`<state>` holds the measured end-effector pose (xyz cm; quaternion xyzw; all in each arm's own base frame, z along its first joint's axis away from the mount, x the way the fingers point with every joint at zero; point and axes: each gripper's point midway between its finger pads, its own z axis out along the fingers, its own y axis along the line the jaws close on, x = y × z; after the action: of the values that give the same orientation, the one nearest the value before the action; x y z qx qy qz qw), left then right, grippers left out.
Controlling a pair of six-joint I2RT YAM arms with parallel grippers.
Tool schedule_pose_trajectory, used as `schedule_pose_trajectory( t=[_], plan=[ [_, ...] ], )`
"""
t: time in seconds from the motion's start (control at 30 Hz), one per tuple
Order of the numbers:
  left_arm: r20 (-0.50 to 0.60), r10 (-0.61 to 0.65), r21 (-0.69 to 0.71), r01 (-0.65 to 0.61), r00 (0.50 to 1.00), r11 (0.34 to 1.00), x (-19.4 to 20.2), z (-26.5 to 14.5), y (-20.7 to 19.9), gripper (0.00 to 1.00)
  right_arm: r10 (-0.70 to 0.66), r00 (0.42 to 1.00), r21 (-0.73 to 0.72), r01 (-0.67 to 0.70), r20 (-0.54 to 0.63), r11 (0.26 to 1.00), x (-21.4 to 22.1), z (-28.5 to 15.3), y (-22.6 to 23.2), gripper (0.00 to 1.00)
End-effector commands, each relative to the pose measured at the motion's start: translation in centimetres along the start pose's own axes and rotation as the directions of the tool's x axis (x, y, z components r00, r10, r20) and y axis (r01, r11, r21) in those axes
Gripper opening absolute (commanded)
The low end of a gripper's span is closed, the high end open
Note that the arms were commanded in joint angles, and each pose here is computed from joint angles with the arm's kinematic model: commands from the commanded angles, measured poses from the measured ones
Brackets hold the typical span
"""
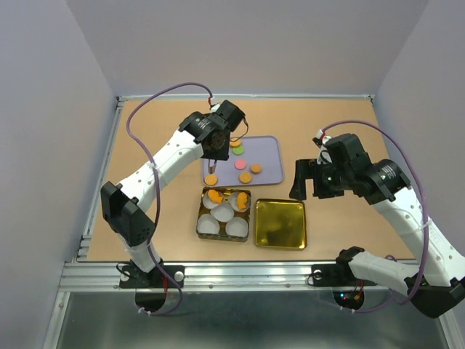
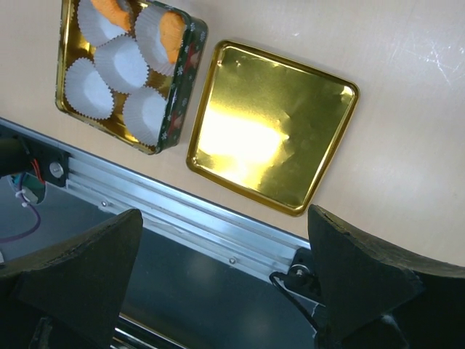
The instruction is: Pack the cookies
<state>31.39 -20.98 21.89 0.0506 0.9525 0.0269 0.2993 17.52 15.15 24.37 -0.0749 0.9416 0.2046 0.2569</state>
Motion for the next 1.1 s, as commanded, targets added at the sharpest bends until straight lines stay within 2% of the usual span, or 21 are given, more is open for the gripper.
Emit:
schedule_pose_trajectory(
  t=[0.0, 0.1, 0.27, 0.3, 0.33, 0.67, 0.83, 1.07],
  plan=[
    [0.009, -0.005, 0.025, 0.005, 1.000, 1.000, 1.3, -3.6, 1.7, 0.17, -0.008, 0.996, -0.073, 0.014, 0.085, 0.997, -2.2, -1.3, 1.9, 1.00],
    [0.007, -0.011, 0.042, 0.010, 1.000, 0.999, 2.9, -4.6, 2.1, 0.12, 0.002, 0.997, -0.113, 0.006, 0.075, 0.994, -2.2, -1.5, 2.8, 1.00],
    [-0.003, -0.036, 0.076, 0.036, 0.999, 0.996, 6.4, -6.0, 2.4, 0.09, 0.011, 0.999, -0.162, -0.002, 0.050, 0.987, -1.5, -1.5, 3.5, 1.00],
    [-0.008, -0.030, 0.103, 0.031, 1.000, 0.994, 7.1, -6.4, 2.0, 0.06, 0.011, 0.999, -0.164, -0.004, 0.046, 0.986, -1.1, -1.5, 3.4, 1.00],
    [-0.006, -0.039, 0.126, 0.039, 0.999, 0.991, 7.8, -6.7, 1.9, 0.00, 0.011, 0.999, -0.168, -0.005, 0.039, 0.986, -0.8, -1.5, 3.4, 1.00],
    [-0.064, -0.013, 0.244, 0.028, 0.998, 0.969, 13.4, -9.0, 0.3, 0.00, 0.009, 1.000, -0.188, -0.006, 0.014, 0.982, 1.5, -2.9, 3.1, 1.00],
    [-0.069, -0.008, 0.312, 0.030, 0.998, 0.950, 15.0, -10.5, -0.2, 0.00, 0.016, 1.000, -0.199, -0.018, -0.010, 0.980, 2.8, -3.2, 2.9, 1.00],
    [-0.109, 0.007, 0.328, 0.029, 0.994, 0.944, 17.5, -10.7, 0.3, 0.00, 0.012, 1.000, -0.197, -0.013, -0.008, 0.980, 4.0, -4.2, 2.4, 1.00]
  ],
)
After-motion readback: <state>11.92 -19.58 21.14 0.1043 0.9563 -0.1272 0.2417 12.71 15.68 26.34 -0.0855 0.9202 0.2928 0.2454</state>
